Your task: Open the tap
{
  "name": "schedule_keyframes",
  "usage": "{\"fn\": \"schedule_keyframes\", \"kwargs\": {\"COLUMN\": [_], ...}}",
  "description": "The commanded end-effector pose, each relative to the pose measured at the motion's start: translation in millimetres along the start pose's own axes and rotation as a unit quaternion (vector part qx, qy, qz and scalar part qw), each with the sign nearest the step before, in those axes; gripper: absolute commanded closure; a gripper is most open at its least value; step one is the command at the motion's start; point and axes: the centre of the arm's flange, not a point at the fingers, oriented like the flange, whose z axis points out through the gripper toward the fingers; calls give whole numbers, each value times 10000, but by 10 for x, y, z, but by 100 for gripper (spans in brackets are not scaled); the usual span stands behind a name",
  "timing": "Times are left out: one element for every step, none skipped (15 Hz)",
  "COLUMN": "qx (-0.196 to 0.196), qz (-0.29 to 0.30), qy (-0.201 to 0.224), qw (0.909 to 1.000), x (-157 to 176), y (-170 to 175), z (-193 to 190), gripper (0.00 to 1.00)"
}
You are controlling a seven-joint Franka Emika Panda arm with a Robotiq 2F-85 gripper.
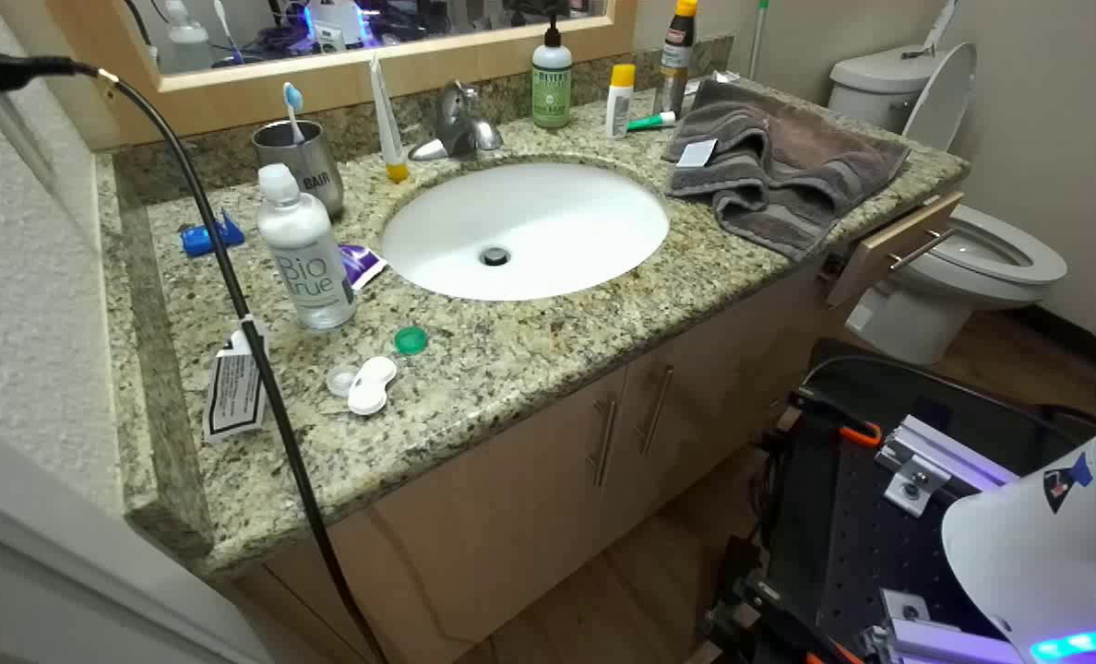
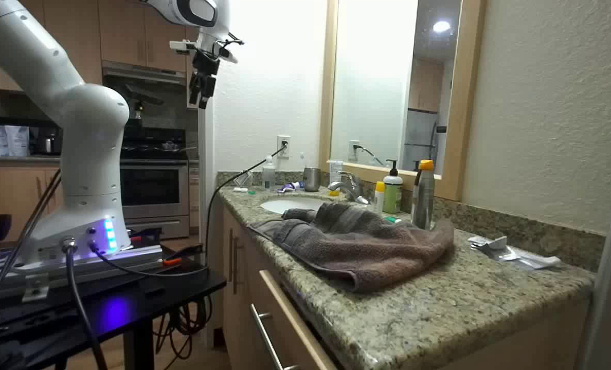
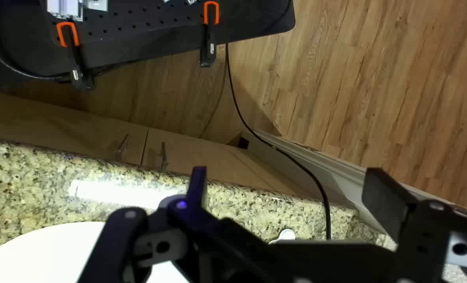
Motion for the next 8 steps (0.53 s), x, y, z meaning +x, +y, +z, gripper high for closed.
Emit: {"fn": "schedule_keyframes", "kwargs": {"qx": [0,-250,-295,-357,-385,-397,-408,-359], "qz": [0,510,771,1058,1325,1595,1872,2159], "qy": [0,172,248,305,425,499,567,655], "qw": [10000,9982,9963,9933,9895,9851,9798,9736], "x": [0,233,410,611,745,907,1045,1200], "y": [0,98,189,311,418,533,634,731], "z": [0,41,44,35,31,38,43,65], "gripper": [0,0,0,0,0,0,0,0]}}
